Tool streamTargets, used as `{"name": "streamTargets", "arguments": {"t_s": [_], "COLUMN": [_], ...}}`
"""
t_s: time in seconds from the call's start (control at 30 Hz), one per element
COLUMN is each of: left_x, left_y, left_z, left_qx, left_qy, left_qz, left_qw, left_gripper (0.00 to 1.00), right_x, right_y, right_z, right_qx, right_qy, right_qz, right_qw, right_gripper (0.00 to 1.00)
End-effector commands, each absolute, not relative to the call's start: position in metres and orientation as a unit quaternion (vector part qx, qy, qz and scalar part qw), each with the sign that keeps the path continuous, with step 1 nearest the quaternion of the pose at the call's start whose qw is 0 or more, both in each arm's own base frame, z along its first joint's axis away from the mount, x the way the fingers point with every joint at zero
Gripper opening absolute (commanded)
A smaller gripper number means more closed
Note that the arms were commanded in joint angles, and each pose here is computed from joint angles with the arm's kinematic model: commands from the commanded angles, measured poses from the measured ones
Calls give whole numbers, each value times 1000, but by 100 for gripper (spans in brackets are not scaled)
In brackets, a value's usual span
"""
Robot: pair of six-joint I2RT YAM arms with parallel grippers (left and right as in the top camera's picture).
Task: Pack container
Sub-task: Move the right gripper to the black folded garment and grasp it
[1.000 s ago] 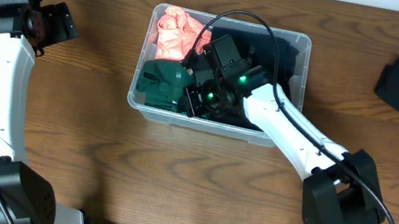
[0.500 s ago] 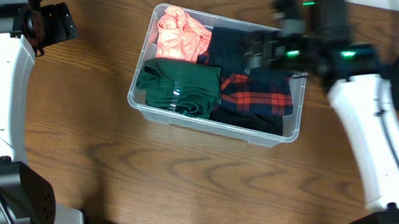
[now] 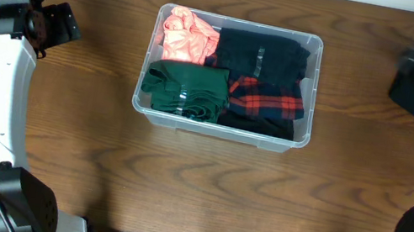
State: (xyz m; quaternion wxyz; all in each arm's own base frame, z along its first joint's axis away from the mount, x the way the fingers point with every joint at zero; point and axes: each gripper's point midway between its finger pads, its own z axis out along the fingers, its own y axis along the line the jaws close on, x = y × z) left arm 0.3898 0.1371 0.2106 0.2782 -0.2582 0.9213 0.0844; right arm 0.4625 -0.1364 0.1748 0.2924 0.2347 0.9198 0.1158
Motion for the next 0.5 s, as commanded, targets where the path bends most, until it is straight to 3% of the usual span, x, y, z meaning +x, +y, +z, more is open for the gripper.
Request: {"name": "streamTargets", "arguments": {"t_s": [0.0, 0.23, 0.47], "left_x": [389, 389, 389], "left_y": [140, 140, 140], "left_z": [211, 211, 211], "left_qx": [-265, -265, -265], "left_qy": [919, 919, 919], "left_qz": [88, 88, 88], "left_qw": [278, 278, 278], "left_gripper": [98, 98, 98], "right_x": [451, 432, 435], "right_y": [-186, -244, -271], "right_z": [137, 82, 71], "right_qx": [272, 284, 253], "right_qy": [920, 924, 928], "right_qz": [98, 97, 73], "right_qw": [264, 238, 264], "right_gripper": [99, 99, 99]}}
